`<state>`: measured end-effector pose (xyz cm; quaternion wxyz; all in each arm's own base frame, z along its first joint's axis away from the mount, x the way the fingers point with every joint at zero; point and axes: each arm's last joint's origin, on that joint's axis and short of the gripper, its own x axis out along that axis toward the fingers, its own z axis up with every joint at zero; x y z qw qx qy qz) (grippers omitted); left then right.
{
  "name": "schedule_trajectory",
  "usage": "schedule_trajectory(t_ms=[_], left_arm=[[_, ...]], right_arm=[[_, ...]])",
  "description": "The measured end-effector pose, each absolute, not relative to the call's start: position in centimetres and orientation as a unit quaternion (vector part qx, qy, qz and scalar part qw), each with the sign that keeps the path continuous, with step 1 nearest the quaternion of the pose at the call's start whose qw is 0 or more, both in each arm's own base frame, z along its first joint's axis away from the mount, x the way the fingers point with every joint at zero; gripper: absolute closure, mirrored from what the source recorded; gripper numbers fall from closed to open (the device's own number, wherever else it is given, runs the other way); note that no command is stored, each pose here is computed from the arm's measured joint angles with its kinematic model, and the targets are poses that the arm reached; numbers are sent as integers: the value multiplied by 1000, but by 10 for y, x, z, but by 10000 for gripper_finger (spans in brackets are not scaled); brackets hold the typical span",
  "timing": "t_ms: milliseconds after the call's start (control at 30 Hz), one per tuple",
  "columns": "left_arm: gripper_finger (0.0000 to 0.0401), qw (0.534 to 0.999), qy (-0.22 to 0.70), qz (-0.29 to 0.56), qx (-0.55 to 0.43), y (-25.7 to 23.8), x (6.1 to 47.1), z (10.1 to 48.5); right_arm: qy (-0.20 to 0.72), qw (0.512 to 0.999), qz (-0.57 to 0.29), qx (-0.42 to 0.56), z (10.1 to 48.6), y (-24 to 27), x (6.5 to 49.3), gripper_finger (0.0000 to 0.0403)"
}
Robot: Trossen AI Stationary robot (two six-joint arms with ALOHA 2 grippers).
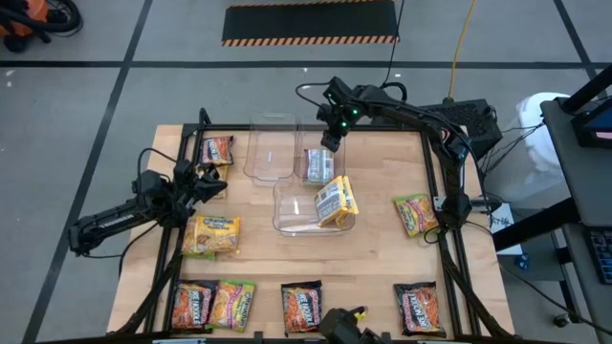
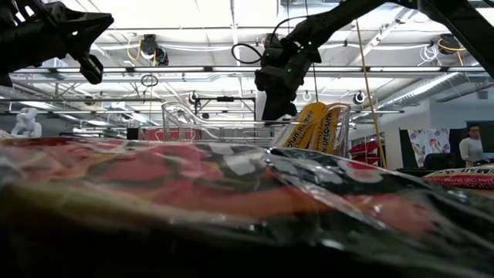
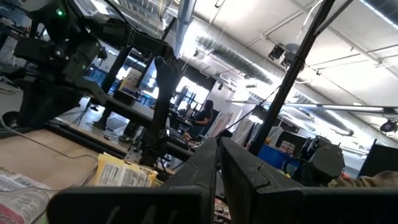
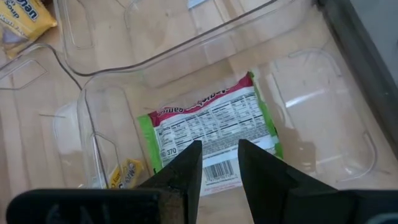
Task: Sort Maruchan noodles
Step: Put the green noodle pack into the top right transparent bin
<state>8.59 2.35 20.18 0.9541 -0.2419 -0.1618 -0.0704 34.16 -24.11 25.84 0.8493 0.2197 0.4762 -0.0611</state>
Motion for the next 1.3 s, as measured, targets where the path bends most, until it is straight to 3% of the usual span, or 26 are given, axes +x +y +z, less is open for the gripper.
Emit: schedule_trajectory(t_ms=[333,500,767,1067,1300], left_arm=[[375,954,-162,-71,-243,23,86,202],[375,954,-163,-71,-243,23,86,202],[375,954,-163,-72,-243,23,86,202],[375,954,-163,-72,-243,23,86,202],[375,954,-163,-72,-242,23,86,202]], right_arm=[[483,850,-45,205,258,-233,346,303],[508,845,-75,150,260,-234,342,303],[594,793,-94,95,306,-206,296,303],[639,757,-75,119,367,-141,232,303],[639,749,-91,150,363,-102,204,303]])
